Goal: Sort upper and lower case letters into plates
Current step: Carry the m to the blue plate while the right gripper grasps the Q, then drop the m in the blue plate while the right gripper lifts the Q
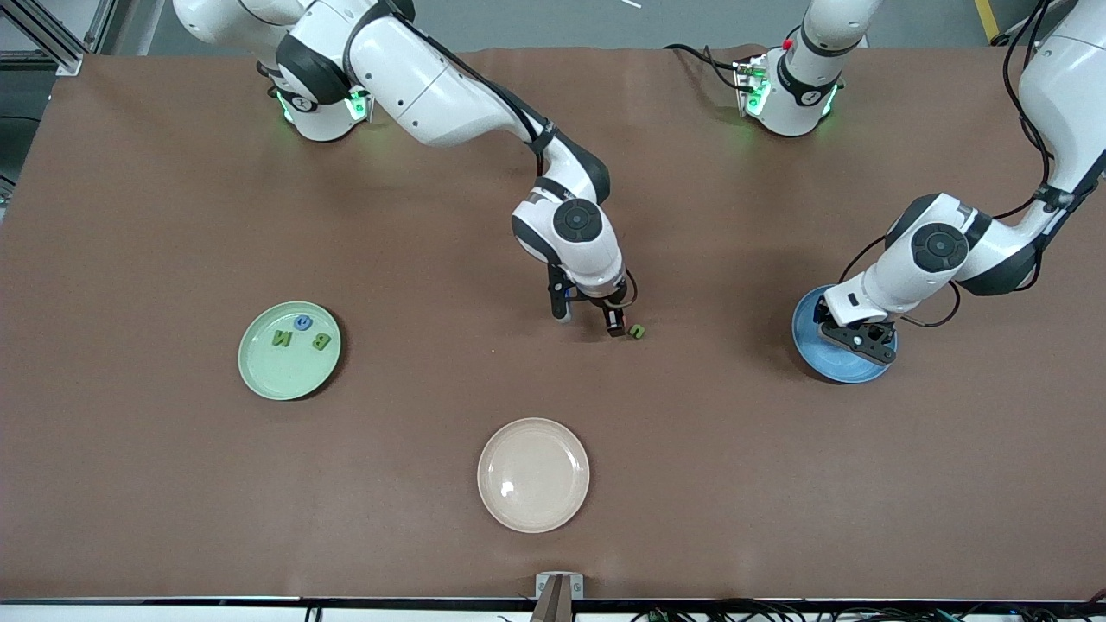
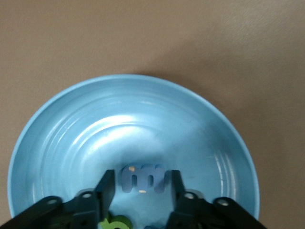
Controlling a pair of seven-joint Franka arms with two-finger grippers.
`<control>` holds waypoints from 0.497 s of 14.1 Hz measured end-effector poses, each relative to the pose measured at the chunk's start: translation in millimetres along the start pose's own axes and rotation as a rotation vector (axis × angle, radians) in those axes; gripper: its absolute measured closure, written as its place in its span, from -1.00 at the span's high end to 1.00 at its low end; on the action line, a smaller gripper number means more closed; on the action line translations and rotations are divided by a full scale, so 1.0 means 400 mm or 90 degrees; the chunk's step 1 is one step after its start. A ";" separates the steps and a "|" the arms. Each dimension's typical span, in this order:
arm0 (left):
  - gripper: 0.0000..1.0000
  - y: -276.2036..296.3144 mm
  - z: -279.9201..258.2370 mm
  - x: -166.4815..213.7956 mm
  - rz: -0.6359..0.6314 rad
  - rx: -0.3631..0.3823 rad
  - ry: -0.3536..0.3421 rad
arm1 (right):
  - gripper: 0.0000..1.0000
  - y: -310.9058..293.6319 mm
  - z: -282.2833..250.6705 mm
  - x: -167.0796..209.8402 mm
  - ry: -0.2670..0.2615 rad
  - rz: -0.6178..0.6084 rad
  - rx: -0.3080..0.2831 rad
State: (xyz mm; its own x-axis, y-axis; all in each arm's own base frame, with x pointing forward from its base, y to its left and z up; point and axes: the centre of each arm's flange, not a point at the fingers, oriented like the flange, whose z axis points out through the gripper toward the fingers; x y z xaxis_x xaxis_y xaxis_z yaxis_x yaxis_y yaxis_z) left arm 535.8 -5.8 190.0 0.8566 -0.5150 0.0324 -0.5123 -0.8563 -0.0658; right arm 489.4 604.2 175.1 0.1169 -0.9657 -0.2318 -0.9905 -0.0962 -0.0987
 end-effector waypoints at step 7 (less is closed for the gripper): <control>1.00 0.073 -0.090 0.074 -0.047 -0.055 0.019 | -0.11 -0.010 -0.001 0.005 -0.004 0.001 0.011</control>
State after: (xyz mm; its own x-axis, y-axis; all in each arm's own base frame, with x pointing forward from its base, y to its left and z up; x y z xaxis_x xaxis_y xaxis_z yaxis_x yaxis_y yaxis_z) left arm 544.0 -47.4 224.8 0.8907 -0.4500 0.0640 -0.4522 -0.8916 0.0243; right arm 493.7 602.5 175.4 0.1151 -0.9645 -0.2377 -0.9893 -0.0896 -0.1152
